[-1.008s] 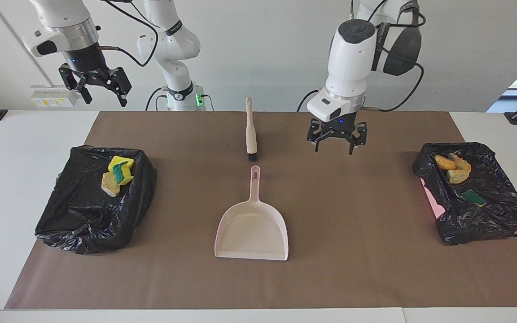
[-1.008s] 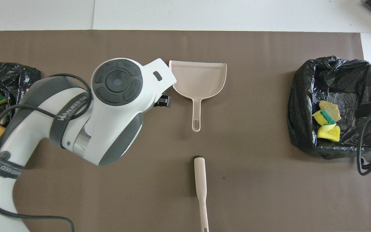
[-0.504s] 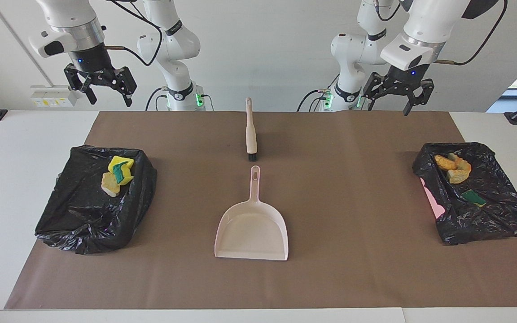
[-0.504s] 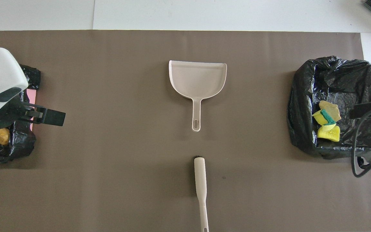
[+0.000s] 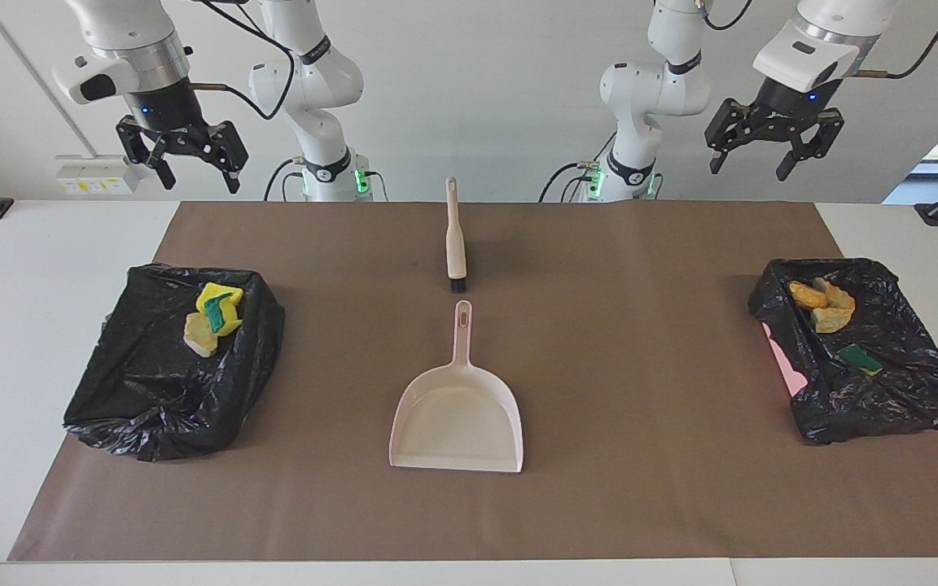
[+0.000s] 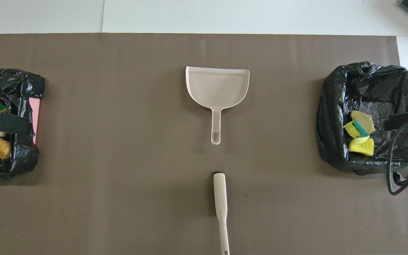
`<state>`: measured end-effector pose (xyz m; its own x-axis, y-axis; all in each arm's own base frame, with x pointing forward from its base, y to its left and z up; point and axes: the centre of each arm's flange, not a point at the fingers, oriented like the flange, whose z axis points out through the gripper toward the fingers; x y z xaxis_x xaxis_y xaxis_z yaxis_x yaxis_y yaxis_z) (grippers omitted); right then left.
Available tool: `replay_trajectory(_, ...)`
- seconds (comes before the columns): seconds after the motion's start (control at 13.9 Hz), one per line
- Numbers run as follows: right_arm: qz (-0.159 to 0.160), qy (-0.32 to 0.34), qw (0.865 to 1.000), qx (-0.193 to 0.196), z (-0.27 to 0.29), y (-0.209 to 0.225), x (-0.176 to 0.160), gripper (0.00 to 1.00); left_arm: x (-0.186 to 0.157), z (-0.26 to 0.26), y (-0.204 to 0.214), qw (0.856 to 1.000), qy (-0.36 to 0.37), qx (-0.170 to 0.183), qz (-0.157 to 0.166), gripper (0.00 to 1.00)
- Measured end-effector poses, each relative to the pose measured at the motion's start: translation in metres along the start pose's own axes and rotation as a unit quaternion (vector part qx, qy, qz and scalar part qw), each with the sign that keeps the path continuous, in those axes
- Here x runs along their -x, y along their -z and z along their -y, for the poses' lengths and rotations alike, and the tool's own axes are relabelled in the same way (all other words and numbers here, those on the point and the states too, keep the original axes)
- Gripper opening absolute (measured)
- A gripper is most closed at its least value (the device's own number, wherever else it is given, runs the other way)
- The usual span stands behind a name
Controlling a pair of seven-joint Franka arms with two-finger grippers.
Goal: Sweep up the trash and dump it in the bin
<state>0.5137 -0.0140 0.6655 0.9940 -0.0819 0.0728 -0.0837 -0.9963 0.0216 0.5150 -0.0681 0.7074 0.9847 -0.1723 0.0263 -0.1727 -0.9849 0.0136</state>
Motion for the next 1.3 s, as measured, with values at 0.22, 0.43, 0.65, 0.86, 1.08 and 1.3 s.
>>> replay_trajectory(0.22, 0.000, 0.000, 1.000, 0.000, 0.000, 0.000, 0.000, 1.00, 0.004, 0.019, 0.004, 1.000, 0.015, 0.000, -0.002, 1.00)
replay_trajectory(0.43, 0.000, 0.000, 1.000, 0.000, 0.000, 0.000, 0.000, 1.00, 0.004, 0.020, 0.004, 1.000, 0.016, 0.000, -0.002, 1.00)
replay_trajectory(0.65, 0.000, 0.000, 1.000, 0.000, 0.000, 0.000, 0.000, 1.00, 0.004, 0.021, 0.004, 1.000, 0.017, 0.000, -0.002, 1.00)
replay_trajectory(0.86, 0.000, 0.000, 1.000, 0.000, 0.000, 0.000, 0.000, 1.00, 0.006, 0.040, 0.004, 0.999, 0.035, -0.003, -0.003, 1.00)
replay_trajectory(1.08, 0.000, 0.000, 1.000, 0.000, 0.000, 0.000, 0.000, 1.00, 0.006, 0.043, 0.005, 0.999, 0.036, -0.004, -0.004, 1.00)
replay_trajectory(1.3, 0.000, 0.000, 1.000, 0.000, 0.000, 0.000, 0.000, 1.00, 0.005, 0.039, 0.004, 0.999, 0.032, -0.004, -0.004, 1.00)
